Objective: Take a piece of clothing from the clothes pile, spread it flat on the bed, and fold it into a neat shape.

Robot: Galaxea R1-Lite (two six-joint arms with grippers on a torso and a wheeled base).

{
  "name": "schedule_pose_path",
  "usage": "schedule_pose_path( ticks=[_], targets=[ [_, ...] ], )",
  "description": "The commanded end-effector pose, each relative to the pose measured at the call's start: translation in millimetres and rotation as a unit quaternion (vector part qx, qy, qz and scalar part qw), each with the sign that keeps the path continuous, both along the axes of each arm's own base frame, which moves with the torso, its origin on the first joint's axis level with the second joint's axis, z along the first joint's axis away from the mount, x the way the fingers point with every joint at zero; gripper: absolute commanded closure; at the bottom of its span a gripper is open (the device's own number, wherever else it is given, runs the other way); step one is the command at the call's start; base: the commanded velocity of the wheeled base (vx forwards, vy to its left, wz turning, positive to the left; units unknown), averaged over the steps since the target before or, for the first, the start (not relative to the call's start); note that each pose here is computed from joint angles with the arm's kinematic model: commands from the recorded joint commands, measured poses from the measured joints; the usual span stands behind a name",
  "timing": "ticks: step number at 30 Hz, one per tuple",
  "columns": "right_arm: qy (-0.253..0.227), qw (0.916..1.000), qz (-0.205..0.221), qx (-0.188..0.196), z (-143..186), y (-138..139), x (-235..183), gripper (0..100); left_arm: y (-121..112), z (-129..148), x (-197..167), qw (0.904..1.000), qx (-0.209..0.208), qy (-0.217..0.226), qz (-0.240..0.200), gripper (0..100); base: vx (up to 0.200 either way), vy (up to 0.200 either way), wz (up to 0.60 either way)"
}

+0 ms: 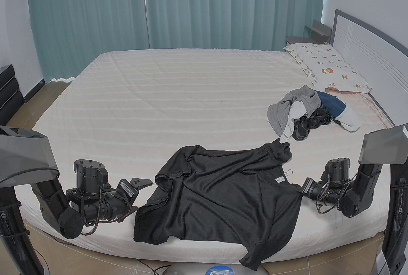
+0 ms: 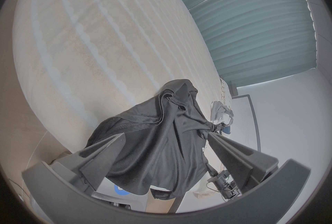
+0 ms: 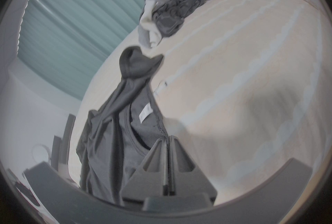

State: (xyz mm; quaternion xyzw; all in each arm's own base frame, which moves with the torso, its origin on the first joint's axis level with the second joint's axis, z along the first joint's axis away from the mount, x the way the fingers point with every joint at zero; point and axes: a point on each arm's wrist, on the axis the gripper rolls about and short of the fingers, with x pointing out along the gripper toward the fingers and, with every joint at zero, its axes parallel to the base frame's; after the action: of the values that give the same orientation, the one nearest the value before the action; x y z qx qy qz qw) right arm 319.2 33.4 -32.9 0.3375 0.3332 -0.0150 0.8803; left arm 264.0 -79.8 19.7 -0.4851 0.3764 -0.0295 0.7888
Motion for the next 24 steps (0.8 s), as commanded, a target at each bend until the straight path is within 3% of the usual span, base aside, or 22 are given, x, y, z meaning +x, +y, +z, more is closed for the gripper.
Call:
schedule_pose_path(
  ticks=[1,8,15,20,21,24],
  targets=[
    [-0.057,0.9960,-0.066,0.020,34.6,-33.7,8.6,100,0.1,-7.1,1.8,0.9998,0.015,0.005,0.012,0,0.000,0.000,0.00],
    [-0.103,0.9881,-0.113,0.020,46.3,-60.7,19.8,100,-1.3,-12.4,4.7,0.9997,0.013,-0.017,0.015,0,0.000,0.000,0.00],
    [-0.149,0.9764,-0.156,0.000,43.2,-66.3,29.5,100,-3.4,-17.6,5.5,0.9992,0.027,-0.018,0.024,0,0.000,0.000,0.00],
    [-0.142,0.9771,-0.158,-0.009,31.7,-63.9,28.1,100,-3.4,-20.6,5.8,0.9990,0.036,-0.021,0.018,0,0.000,0.000,0.00],
    [-0.139,0.9782,-0.154,-0.010,30.0,-61.2,27.6,0,-3.8,-21.8,5.8,0.9989,0.040,-0.021,0.016,0,0.000,0.000,0.00],
    [-0.133,0.9802,-0.147,-0.011,27.4,-57.3,26.4,0,-5.5,-23.1,5.3,0.9983,0.051,-0.023,0.015,0,0.000,0.000,0.00]
  ],
)
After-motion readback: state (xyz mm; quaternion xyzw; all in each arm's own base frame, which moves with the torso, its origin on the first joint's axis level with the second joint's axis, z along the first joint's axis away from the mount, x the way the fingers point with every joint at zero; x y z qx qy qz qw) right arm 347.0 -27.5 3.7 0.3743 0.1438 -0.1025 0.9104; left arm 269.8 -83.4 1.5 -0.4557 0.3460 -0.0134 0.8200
